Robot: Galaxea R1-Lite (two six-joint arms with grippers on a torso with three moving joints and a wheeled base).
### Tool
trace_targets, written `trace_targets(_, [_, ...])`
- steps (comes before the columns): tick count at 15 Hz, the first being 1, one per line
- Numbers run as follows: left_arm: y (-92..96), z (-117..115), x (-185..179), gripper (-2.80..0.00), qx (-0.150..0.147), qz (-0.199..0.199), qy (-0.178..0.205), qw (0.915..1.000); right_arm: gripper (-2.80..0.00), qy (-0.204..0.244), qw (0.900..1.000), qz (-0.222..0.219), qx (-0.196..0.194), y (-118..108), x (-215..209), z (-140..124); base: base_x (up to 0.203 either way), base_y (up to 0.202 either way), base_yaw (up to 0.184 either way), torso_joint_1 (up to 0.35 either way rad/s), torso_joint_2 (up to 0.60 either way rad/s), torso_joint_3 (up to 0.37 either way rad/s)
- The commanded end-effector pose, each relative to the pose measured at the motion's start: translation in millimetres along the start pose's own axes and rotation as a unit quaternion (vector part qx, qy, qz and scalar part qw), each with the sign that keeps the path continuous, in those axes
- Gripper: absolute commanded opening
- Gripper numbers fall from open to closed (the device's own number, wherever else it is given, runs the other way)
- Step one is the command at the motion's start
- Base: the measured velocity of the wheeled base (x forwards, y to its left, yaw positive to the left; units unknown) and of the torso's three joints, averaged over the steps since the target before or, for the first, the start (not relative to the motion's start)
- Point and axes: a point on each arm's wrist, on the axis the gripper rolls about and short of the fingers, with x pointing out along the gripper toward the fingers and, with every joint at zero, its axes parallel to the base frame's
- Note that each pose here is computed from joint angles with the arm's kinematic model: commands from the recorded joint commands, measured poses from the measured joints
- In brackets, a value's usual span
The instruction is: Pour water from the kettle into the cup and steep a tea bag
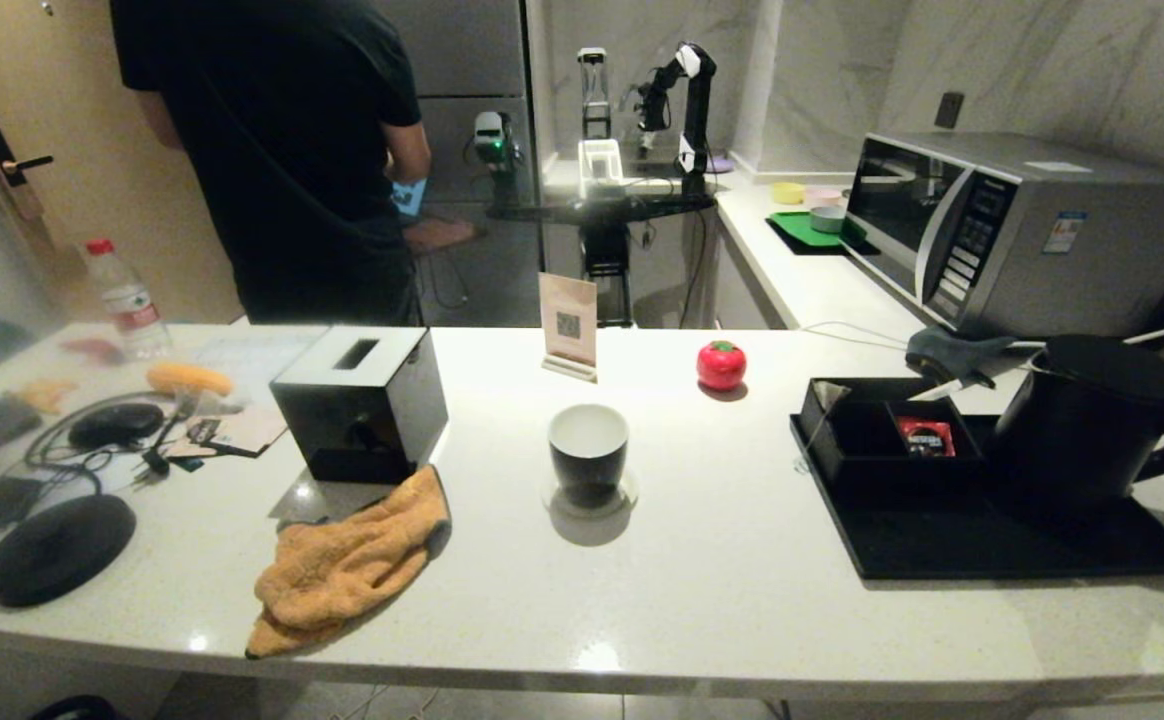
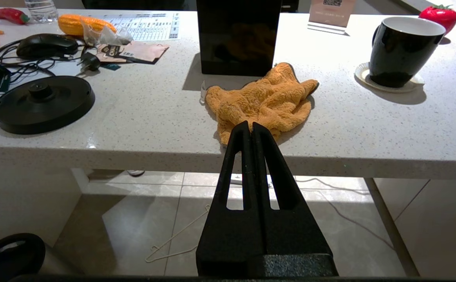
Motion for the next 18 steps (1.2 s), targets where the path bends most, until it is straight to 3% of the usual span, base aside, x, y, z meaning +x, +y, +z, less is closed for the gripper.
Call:
trace_targets(1, [0.0,0,0,-2.80,0.000,0.000,0.000,1.0000,0.00,-0.009,1.000,0.000,-0.007,-6,7,-1,0.000,0.000,0.000,0.000,0.00,0.000])
trace_targets(18, [0.0,0,0,-2.80,-0.001,0.000,0.000,1.0000,0.00,-0.032,0.999,0.030,-0.018,6,36,2,0.000,0.000,0.000,0.000,0.00,0.000])
